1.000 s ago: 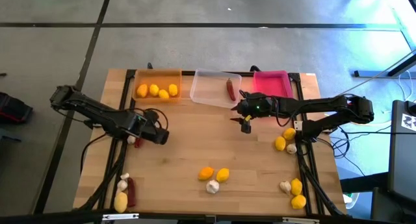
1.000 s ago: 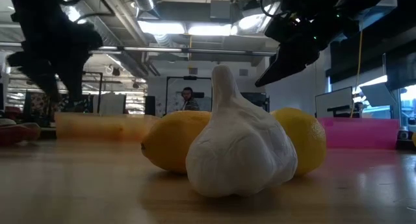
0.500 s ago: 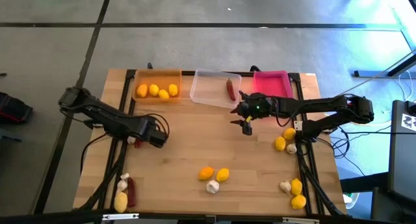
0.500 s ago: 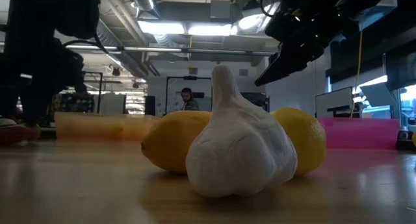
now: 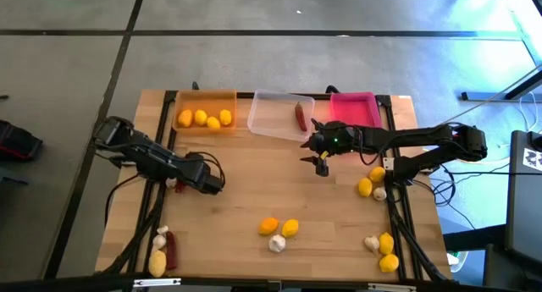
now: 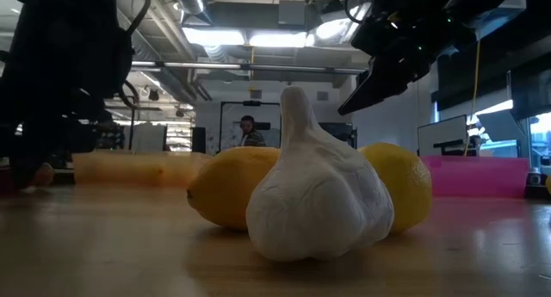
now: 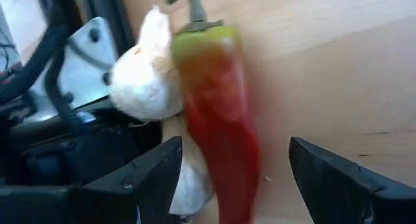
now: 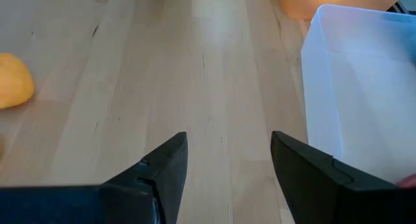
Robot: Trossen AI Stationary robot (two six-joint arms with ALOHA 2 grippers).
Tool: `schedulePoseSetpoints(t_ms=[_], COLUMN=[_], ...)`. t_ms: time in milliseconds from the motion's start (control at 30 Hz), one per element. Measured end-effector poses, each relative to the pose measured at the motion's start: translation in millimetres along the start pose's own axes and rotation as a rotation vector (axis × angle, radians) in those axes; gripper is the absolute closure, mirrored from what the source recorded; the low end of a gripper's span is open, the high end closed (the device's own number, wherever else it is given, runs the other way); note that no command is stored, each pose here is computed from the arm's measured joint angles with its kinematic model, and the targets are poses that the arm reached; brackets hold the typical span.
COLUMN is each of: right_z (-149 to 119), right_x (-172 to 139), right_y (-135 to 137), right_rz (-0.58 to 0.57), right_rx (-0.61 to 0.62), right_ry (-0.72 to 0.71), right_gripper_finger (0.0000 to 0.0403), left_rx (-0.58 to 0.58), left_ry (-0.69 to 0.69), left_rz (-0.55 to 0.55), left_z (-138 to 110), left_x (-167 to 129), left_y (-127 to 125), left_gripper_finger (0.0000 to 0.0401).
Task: Sort produce into baskets
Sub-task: Put the red chili pepper into the red bin
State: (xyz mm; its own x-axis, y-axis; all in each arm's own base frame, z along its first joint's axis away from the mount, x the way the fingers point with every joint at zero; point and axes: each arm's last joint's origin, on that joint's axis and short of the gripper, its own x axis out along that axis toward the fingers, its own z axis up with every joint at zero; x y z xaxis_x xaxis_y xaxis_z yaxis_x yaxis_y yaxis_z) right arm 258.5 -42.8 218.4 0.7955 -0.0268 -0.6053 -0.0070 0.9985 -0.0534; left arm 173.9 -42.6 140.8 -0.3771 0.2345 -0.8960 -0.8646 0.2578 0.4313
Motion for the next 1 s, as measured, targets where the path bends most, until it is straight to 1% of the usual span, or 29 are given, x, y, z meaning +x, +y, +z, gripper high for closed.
schedulePoseSetpoints(t_ms=[100, 200, 367, 500, 567, 700, 767, 833, 933, 1000], right_z=[-1.1, -1.6, -1.6, -1.6, -1.5, -1.1, -1.1, -1.2, -1.2, -1.2], right_x=[0.0, 0.0, 0.0, 0.0, 0.0, 0.0, 0.0, 0.0, 0.0, 0.0], right_y=[0.1, 0.1, 0.1, 0.1, 0.1, 0.0, 0.0, 0.1, 0.1, 0.2], right_rz=[0.001, 0.002, 0.002, 0.002, 0.001, 0.001, 0.001, 0.001, 0.001, 0.006], right_rx=[0.002, 0.002, 0.001, -0.005, -0.005, -0.001, -0.001, 0.000, 0.002, 0.021], right_ry=[0.011, 0.016, 0.016, 0.016, 0.015, 0.011, 0.011, 0.012, 0.013, 0.012], right_gripper_finger=[0.0188, 0.0188, 0.0188, 0.0188, 0.0188, 0.0188, 0.0188, 0.0188, 0.0188, 0.0188], left_rx=[0.022, 0.030, 0.056, 0.080, 0.091, 0.124, 0.149, 0.183, 0.234, 0.300], left_ry=[0.001, 0.010, 0.012, -0.014, -0.045, -0.113, -0.155, -0.194, -0.258, -0.313], left_rz=[-0.024, -0.058, -0.083, -0.108, -0.138, -0.192, -0.228, -0.248, -0.286, -0.316], left_z=[-0.1, -1.2, -1.5, -0.4, 1.4, 4.9, 7.1, 9.1, 12.1, 13.7], left_x=[4.6, 10.9, 12.6, 5.7, -2.2, -17.3, -27.8, -36.1, -49.6, -55.9], left_y=[-3.1, -4.4, -5.9, -6.1, -6.8, -8.8, -10.2, -11.5, -13.2, -16.3], left_gripper_finger=[0.0129, 0.0152, 0.0217, 0.0276, 0.0295, 0.0298, 0.0289, 0.0280, 0.0278, 0.0281])
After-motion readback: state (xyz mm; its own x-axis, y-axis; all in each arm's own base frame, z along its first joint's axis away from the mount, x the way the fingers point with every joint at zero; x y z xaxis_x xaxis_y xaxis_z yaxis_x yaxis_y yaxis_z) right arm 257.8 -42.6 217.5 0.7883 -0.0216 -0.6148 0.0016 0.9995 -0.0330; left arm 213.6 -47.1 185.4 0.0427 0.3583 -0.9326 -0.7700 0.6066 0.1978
